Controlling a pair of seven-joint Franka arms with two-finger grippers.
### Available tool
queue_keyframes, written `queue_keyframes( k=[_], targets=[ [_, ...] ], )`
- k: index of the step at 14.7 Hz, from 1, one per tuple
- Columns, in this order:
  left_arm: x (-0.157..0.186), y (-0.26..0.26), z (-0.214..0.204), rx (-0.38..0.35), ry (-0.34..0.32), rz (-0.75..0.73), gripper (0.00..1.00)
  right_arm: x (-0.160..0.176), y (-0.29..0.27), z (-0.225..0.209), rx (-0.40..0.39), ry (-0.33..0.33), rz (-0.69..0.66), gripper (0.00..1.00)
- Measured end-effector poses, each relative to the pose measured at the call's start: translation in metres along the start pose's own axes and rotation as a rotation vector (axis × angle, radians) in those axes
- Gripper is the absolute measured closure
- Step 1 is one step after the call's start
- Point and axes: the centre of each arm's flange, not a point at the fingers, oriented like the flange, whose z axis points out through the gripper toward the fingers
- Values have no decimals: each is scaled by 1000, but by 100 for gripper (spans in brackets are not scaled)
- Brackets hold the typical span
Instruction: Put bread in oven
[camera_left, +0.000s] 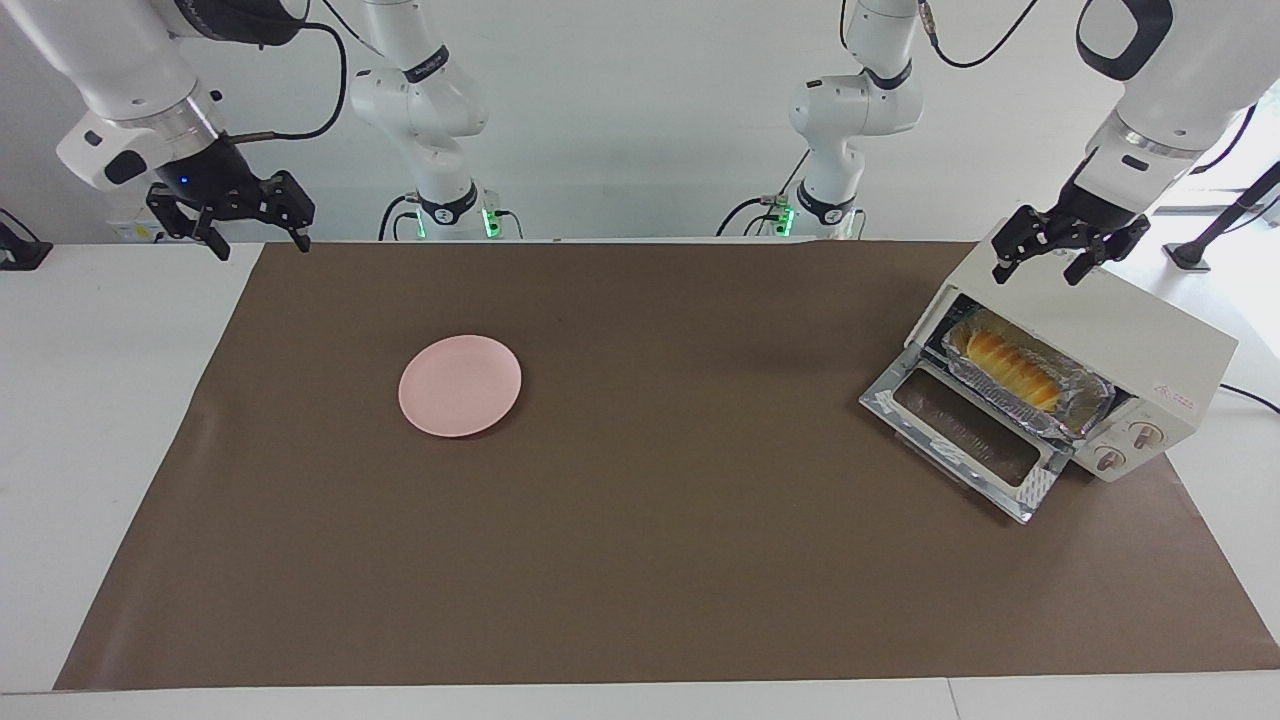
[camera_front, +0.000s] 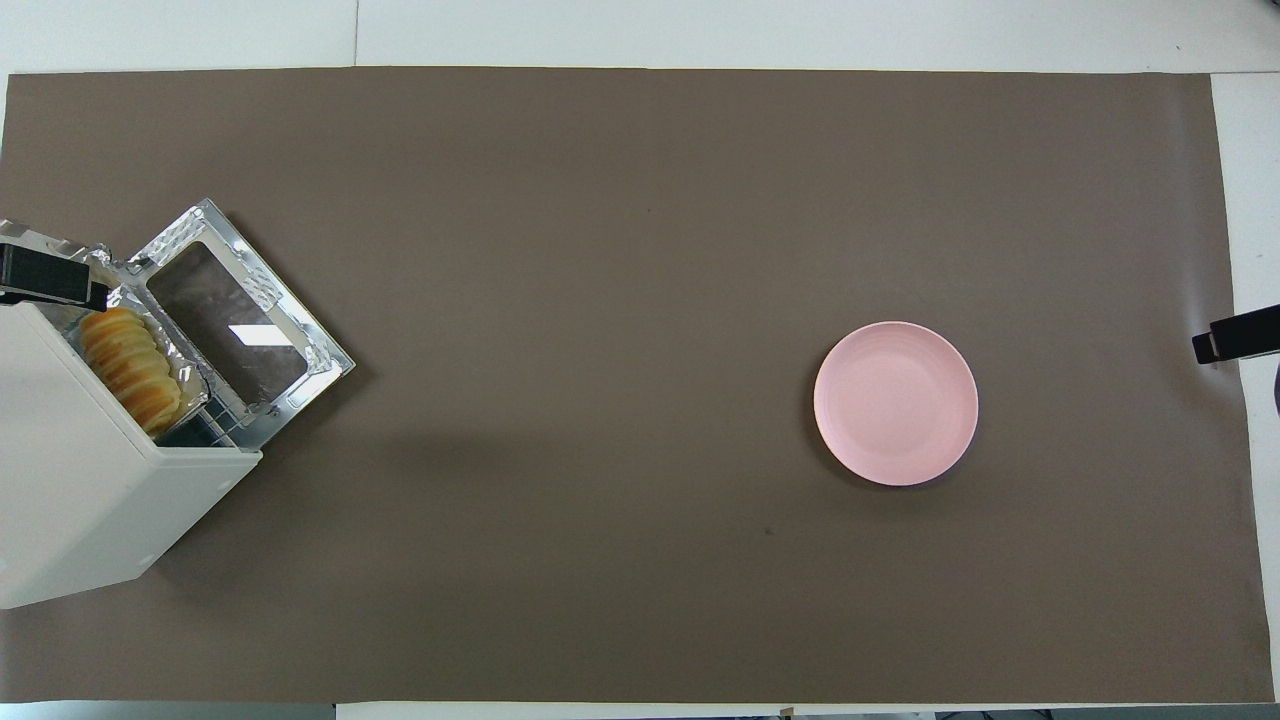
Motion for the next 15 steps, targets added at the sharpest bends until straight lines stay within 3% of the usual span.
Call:
queue_keyframes(
  k=[11, 15],
  targets=[
    [-16, 23, 26, -5, -81, 41, 0, 0, 0, 0, 0, 0, 0, 0],
    [-20, 28, 25, 47, -94, 62, 0, 0, 0, 0, 0, 0, 0, 0]
  ],
)
